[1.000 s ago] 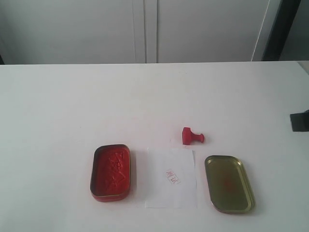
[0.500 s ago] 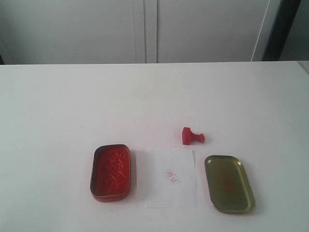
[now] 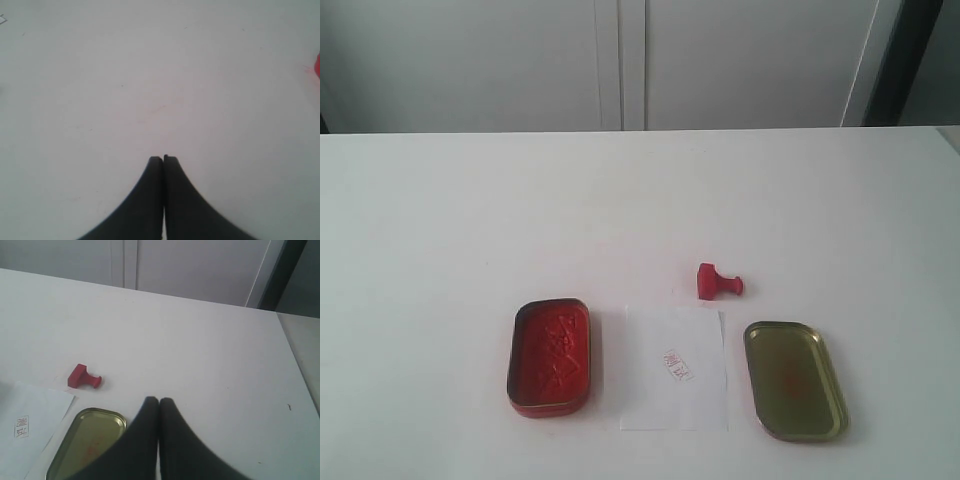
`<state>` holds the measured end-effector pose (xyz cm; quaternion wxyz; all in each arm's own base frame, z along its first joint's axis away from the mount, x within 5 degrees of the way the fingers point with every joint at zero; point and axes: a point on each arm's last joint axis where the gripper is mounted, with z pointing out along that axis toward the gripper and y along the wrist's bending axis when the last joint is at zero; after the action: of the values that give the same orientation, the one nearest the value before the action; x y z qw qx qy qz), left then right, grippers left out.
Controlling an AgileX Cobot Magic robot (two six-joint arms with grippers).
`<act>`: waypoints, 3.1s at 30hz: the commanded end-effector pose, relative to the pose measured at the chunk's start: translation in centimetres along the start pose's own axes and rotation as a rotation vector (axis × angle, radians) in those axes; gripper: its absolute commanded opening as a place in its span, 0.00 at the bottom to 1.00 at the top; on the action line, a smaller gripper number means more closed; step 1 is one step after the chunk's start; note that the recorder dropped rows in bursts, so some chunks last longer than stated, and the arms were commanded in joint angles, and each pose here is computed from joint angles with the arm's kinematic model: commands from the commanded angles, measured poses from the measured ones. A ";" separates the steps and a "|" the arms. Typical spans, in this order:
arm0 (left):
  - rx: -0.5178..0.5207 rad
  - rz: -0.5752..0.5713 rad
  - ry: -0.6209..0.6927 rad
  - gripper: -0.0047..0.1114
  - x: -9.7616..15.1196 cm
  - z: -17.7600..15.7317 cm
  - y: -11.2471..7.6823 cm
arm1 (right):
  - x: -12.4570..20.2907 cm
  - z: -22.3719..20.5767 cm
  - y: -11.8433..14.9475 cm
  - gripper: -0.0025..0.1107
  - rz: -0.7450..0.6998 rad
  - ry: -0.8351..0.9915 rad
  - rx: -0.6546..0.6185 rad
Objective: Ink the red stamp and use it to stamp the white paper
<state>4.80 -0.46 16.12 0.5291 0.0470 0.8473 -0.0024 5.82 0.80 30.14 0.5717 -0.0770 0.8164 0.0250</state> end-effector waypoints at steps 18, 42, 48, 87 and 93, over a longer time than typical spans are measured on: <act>0.005 -0.001 0.015 0.04 0.4 0.1 -0.1 | 0.1 -0.2 -0.1 0.02 -0.002 -0.018 0.012; 0.005 -0.001 0.015 0.04 0.4 0.1 -0.1 | 5.5 0.3 0.2 0.02 -0.003 -0.120 0.016; 0.005 -0.001 0.015 0.04 0.4 0.1 -0.1 | 7.6 1.5 0.3 0.02 -0.003 -0.183 0.017; 0.005 -0.001 0.015 0.04 0.4 0.1 -0.1 | 11.4 3.6 0.1 0.02 0.019 -0.094 0.087; 0.005 -0.001 0.015 0.04 0.4 0.1 -0.1 | 11.4 3.6 0.0 0.02 0.025 -0.093 0.105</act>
<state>4.80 -0.46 16.12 0.5291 0.0470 0.8473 -0.0024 5.34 0.24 18.26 0.6057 -0.0381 0.7948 -0.0016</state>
